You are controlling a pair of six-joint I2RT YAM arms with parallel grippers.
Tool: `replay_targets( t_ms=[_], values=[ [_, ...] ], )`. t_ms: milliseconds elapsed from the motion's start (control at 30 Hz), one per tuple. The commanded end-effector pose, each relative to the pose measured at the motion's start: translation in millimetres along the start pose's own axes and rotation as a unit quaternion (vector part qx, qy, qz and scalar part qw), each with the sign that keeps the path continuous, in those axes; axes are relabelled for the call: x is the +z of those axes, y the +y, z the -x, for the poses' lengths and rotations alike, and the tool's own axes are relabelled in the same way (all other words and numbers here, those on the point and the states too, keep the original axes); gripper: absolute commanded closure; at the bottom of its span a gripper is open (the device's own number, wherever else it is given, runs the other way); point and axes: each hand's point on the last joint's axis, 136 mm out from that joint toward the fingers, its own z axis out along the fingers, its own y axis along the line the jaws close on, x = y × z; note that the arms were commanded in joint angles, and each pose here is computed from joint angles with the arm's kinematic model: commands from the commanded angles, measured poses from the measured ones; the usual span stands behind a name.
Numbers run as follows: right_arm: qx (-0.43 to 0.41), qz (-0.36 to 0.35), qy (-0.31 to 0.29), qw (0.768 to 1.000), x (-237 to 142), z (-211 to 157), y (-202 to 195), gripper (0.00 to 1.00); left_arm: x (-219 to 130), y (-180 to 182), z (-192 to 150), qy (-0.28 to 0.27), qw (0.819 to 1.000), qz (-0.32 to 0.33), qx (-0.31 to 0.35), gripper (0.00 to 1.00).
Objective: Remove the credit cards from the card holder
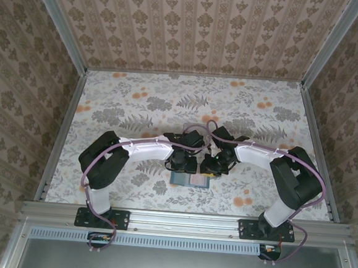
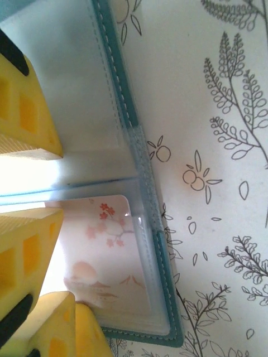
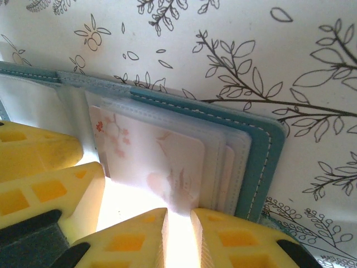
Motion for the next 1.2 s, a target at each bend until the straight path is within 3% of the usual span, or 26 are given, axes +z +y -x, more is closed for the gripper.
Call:
replay_targets(
  t_ms=[0, 300, 667, 867, 1167],
  values=[
    [0.004, -0.047, 0.010, 0.999, 5, -6, -20, 0.79, 2, 15, -8, 0.019, 0.998, 0.052, 0.014, 0.68],
    [0.004, -0.050, 0.010, 0.999, 4, -8, -20, 0.78, 5, 22, -12, 0.033, 0.993, 0.108, 0.035, 0.70],
    [0.003, -0.053, 0.005, 0.999, -2, -9, -20, 0.78, -11, 23, -6, 0.015, 0.990, 0.131, 0.044, 0.80],
    [0.004, -0.048, -0.003, 0.999, -8, -8, -16, 0.77, -29, -1, 6, -0.025, 0.996, 0.067, 0.044, 0.79],
    [0.002, -0.035, -0.009, 0.999, -11, -8, -11, 0.78, -37, -29, 17, -0.058, 0.993, -0.099, -0.012, 0.76]
  ],
)
